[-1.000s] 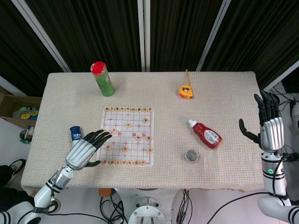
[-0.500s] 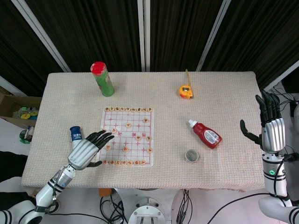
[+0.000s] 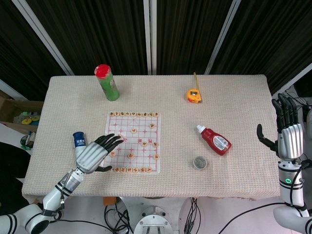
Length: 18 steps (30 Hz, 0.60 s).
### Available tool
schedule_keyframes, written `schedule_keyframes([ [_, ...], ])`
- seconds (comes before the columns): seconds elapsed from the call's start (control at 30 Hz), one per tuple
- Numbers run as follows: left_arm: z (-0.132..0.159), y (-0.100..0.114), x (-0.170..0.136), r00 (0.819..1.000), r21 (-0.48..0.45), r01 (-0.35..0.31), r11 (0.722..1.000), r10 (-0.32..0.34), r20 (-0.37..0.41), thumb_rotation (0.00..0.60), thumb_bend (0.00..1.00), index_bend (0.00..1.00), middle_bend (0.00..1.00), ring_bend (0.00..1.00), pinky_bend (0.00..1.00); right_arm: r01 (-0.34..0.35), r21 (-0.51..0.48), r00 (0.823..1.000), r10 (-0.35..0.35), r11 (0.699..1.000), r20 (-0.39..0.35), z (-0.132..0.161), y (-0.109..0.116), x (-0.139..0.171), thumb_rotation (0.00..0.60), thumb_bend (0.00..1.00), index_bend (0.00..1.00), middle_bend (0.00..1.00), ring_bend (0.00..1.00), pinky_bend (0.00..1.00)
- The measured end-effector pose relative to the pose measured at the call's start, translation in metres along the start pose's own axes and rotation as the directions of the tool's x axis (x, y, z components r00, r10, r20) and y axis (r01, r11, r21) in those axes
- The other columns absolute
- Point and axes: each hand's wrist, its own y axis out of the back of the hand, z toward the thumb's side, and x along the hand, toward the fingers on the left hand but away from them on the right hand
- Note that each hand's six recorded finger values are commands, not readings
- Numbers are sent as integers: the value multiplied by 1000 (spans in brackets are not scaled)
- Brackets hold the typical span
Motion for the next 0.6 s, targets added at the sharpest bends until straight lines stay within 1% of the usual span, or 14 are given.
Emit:
schedule_keyframes([
  [0.1, -2, -6, 6, 1000, 25, 23, 999, -23, -20, 500, 149, 188, 107, 79, 209, -1, -2, 1000, 1, 1000, 3, -2, 0, 1, 600, 428, 0, 0, 0, 0],
  [0.2, -5, -11, 14, 998, 23, 42, 999, -41, -44, 462, 158, 212, 108, 79, 209, -2, -2, 1000, 2, 1000, 3, -2, -1, 2, 600, 428, 0, 0, 0, 0],
  [0.27, -7, -14, 20, 997, 15, 54, 998, -53, -54, 451, 176, 223, 112, 79, 210, -3, -2, 1000, 3, 1000, 2, -2, -1, 2, 600, 428, 0, 0, 0, 0],
  [0.43, -14, -17, 41, 995, 5, 67, 998, -66, -75, 450, 225, 245, 123, 79, 213, -5, -2, 1000, 5, 1000, 3, -2, -2, 2, 600, 428, 0, 0, 0, 0],
  [0.6, -20, -20, 58, 993, -2, 70, 998, -69, -91, 468, 239, 260, 130, 79, 213, -8, 3, 1000, 8, 1000, 8, -4, -3, 2, 600, 427, 0, 0, 0, 0],
])
